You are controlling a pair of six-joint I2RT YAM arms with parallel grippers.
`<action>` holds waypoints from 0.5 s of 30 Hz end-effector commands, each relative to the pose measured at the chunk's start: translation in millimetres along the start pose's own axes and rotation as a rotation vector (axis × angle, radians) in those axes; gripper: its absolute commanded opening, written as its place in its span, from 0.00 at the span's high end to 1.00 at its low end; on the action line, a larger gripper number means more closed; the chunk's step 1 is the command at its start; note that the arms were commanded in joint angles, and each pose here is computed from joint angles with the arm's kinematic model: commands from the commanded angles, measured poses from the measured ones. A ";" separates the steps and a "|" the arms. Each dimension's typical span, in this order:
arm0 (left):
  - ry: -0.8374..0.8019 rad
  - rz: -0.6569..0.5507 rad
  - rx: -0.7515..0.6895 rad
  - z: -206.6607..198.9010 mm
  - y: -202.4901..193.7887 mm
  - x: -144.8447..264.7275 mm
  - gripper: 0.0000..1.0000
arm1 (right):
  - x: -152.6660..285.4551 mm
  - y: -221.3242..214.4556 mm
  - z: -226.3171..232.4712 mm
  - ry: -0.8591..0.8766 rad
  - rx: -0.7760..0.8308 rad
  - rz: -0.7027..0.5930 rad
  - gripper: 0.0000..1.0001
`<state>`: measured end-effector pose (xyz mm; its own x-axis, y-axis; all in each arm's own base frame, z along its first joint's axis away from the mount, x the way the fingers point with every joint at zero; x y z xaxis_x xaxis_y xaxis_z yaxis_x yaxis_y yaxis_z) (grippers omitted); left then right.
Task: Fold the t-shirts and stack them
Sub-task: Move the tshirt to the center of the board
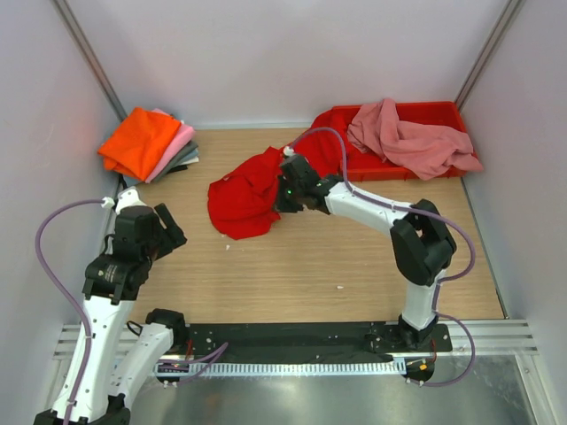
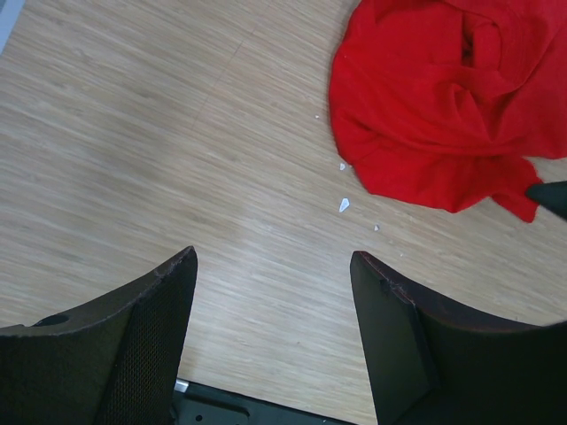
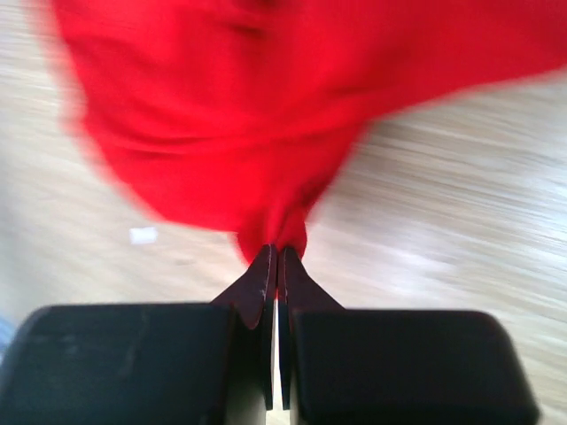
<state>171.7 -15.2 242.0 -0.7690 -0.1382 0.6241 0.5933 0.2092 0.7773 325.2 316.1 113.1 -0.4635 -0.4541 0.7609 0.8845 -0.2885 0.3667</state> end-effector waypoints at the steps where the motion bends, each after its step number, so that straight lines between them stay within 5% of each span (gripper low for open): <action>1: 0.005 -0.037 0.022 0.5 8.4 2.1 0.29 | 119.1 23.1 136.0 0.376 0.067 -0.190 0.99; 6: 0.010 -0.036 0.026 1.2 9.0 1.6 0.29 | 215.7 20.7 216.5 0.604 0.091 -0.321 0.99; 10: 0.016 -0.038 0.029 2.3 8.8 2.1 0.29 | 207.9 13.8 205.3 0.565 0.035 -0.348 0.94; 11: 0.017 -0.038 0.029 2.4 9.1 1.8 0.29 | 195.0 8.6 193.9 0.511 0.040 -0.329 0.81; 12: 0.016 -0.041 0.030 2.4 9.6 2.4 0.29 | 174.5 -2.6 176.3 0.441 0.047 -0.296 0.49; 15: 0.015 -0.036 0.028 1.8 9.3 1.5 0.28 | 130.1 -31.9 121.0 0.268 0.015 -0.227 0.24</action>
<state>171.8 -13.9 241.9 -0.7675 -0.1446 0.6245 0.5921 0.2134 0.7771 236.8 379.0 388.1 -0.6488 -0.7389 0.1820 0.6872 -0.4661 0.5573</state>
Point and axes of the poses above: each gripper's point midway between its finger pads, its own x axis back along the fingers, its own z axis along the line the jaws close on, y = z × x, the point moved 4 cm from there along x, back along the fingers, and after that the axes turned 13 degrees about -x, right-handed, at the moved point
